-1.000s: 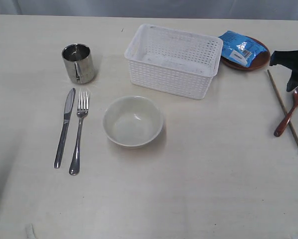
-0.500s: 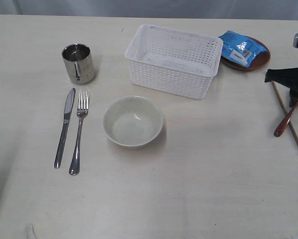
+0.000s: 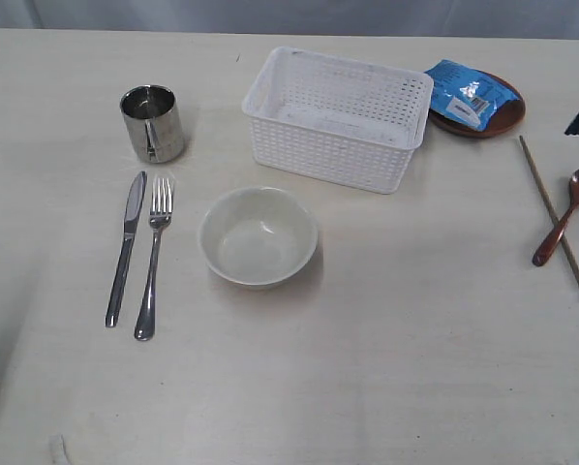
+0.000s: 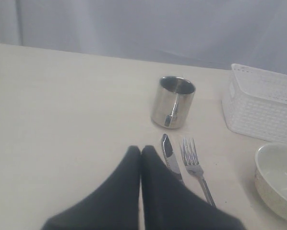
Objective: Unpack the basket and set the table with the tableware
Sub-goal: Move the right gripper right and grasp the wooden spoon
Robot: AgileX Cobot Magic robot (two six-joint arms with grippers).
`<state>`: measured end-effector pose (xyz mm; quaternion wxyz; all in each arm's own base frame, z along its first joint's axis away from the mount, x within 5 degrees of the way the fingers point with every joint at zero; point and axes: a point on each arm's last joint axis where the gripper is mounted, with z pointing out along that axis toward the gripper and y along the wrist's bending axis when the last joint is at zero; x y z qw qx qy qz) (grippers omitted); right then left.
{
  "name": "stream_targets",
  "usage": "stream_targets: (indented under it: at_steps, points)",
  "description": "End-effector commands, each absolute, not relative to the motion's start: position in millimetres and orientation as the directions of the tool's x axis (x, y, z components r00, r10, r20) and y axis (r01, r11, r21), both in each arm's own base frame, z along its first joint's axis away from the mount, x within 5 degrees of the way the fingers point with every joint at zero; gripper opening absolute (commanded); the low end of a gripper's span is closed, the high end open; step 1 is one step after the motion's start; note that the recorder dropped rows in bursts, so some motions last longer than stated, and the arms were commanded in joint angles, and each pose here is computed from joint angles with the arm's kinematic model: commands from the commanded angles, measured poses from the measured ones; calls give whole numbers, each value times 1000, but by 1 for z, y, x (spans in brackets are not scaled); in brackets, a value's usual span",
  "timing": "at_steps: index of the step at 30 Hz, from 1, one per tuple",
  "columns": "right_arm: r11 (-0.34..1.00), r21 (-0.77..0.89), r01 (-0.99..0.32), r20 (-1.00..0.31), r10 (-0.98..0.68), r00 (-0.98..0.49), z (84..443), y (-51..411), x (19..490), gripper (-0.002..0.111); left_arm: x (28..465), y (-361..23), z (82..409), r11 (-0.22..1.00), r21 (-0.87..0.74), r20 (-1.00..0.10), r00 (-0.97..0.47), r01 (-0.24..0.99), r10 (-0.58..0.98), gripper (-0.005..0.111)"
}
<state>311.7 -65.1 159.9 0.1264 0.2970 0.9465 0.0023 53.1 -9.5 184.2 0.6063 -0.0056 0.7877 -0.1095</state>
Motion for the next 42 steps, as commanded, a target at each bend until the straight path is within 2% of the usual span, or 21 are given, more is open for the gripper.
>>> stream_targets:
  at_steps: [1,5,18,25,32,34,38,42]
  points:
    - [796,152,586,-184,605,-774,150,-61,318,43,53,-10,184,975,-185,-956,-254,125,-148,0]
    - [791,151,593,-185,612,-769,140,-62,322,43,53,-10,184,975,-185,-956,-254,125,-148,0]
    - [760,206,617,-278,650,-707,142,-65,332,43,53,-9,184,976,-176,-957,-253,125,-140,0]
    - [757,161,633,-191,654,-733,120,-64,329,43,53,-9,184,976,-176,-957,-253,125,-140,0]
    - [751,162,640,-191,660,-726,113,-65,331,43,53,-9,184,976,-176,-957,-253,125,-140,0]
    - [751,162,640,-191,661,-726,113,-65,331,38,53,-9,184,976,-176,-957,-253,125,-140,0]
    - [750,153,643,-175,661,-730,107,-65,330,15,53,-9,184,976,-176,-957,-253,125,-140,0]
    - [763,144,631,-167,647,-744,104,-65,330,1,53,-9,184,976,-176,-957,-253,125,-140,0]
